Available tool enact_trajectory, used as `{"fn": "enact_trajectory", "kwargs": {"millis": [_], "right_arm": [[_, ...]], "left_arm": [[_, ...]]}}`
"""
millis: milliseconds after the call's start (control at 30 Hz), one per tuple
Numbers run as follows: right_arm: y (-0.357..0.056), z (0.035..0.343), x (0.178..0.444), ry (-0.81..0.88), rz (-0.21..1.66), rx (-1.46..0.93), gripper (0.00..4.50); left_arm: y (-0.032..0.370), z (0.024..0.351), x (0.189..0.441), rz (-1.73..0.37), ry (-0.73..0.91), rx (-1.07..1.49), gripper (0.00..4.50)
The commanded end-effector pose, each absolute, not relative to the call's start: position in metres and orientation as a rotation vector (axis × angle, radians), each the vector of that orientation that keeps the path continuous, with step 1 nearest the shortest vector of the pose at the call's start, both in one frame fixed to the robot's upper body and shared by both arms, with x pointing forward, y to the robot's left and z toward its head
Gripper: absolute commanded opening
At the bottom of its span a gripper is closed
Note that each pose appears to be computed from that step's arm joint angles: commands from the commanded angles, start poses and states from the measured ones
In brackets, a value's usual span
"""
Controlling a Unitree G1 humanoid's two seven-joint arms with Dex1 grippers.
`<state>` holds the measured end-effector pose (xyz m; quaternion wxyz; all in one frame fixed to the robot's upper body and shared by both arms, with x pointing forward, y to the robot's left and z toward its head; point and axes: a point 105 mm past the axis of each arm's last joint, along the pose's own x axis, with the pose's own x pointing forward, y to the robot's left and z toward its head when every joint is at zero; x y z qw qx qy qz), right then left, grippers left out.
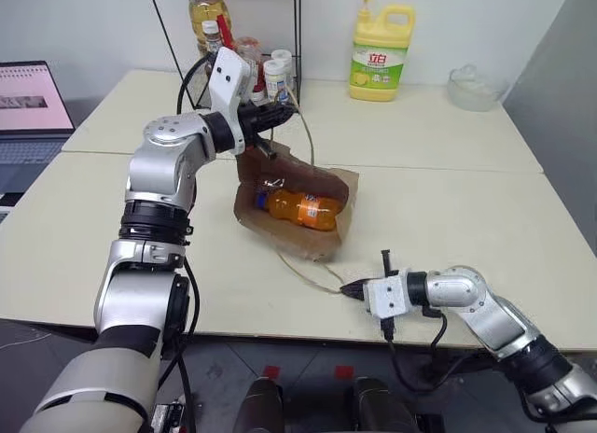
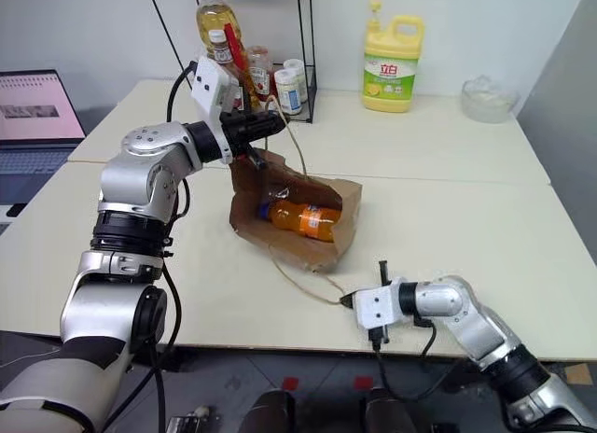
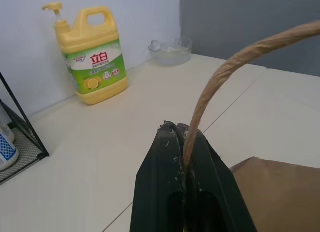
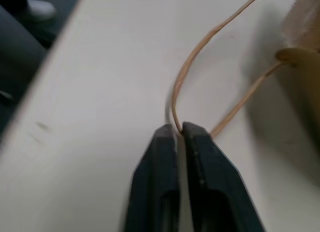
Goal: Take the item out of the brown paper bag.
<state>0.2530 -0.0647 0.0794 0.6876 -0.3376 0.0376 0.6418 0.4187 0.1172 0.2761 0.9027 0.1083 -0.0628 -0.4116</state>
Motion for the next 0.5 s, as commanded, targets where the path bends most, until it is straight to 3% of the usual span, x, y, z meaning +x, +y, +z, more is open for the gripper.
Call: {"fn": "enact_trajectory", "kwargs": {"millis": [33, 300, 500], "right_arm": [[-0.060, 0.113, 0.250, 0.088, 1.432, -0.601, 1.67], [-0.060, 0.170, 0.260, 0.063, 1.300, -0.373, 4.48], [-0.044, 0.229, 0.274, -0.090, 1.165, -0.278, 4.48]], "left_arm": [[0.115, 0.294, 0.412, -0.866, -0.198, 0.235, 0.00], [0.114, 0.293, 0.411, -0.875, -0.195, 0.227, 0.00], [0.115, 0.295, 0.409, -0.883, -0.196, 0.225, 0.00]]}}
